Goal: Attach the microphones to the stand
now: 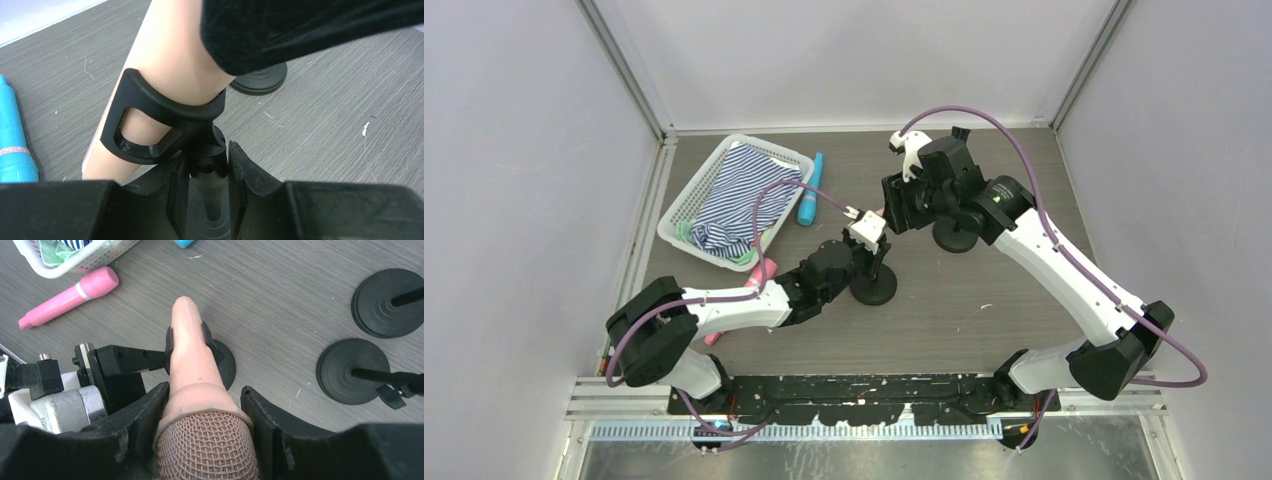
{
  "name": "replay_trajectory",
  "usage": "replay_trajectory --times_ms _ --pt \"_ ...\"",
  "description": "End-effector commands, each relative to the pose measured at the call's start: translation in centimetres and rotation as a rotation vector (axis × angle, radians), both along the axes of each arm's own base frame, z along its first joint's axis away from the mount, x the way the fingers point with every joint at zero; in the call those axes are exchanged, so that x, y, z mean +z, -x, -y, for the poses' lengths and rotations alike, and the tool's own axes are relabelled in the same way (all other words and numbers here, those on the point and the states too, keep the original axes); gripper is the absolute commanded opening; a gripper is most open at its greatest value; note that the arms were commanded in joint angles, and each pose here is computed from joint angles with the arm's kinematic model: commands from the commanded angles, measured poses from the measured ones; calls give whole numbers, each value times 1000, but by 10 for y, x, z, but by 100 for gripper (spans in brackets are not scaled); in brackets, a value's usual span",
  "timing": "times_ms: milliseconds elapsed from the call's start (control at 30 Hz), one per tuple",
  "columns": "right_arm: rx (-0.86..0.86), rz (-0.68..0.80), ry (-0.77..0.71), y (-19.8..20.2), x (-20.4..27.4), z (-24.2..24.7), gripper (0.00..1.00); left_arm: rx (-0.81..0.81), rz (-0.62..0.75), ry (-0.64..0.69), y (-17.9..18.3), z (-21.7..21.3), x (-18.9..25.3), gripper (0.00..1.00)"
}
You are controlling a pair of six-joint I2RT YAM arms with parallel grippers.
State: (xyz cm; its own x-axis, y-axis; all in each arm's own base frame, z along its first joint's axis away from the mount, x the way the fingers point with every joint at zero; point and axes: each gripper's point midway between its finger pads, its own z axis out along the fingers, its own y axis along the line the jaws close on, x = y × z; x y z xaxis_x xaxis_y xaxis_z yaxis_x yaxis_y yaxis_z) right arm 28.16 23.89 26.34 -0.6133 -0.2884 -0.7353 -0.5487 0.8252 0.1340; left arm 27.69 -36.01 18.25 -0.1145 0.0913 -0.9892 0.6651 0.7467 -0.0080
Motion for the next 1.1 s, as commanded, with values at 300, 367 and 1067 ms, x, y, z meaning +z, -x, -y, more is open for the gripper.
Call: replay_trajectory --times_ms 300,367,1067 --pt "156 -328 32 38 -92 -34 1 -300 151 182 50 52 71 0" --pt "159 -342 40 40 -96 -33 1 -298 150 182 50 52 71 0" --pt "60 -65 -169 41 5 -16 54 -137 98 209 35 24 55 0"
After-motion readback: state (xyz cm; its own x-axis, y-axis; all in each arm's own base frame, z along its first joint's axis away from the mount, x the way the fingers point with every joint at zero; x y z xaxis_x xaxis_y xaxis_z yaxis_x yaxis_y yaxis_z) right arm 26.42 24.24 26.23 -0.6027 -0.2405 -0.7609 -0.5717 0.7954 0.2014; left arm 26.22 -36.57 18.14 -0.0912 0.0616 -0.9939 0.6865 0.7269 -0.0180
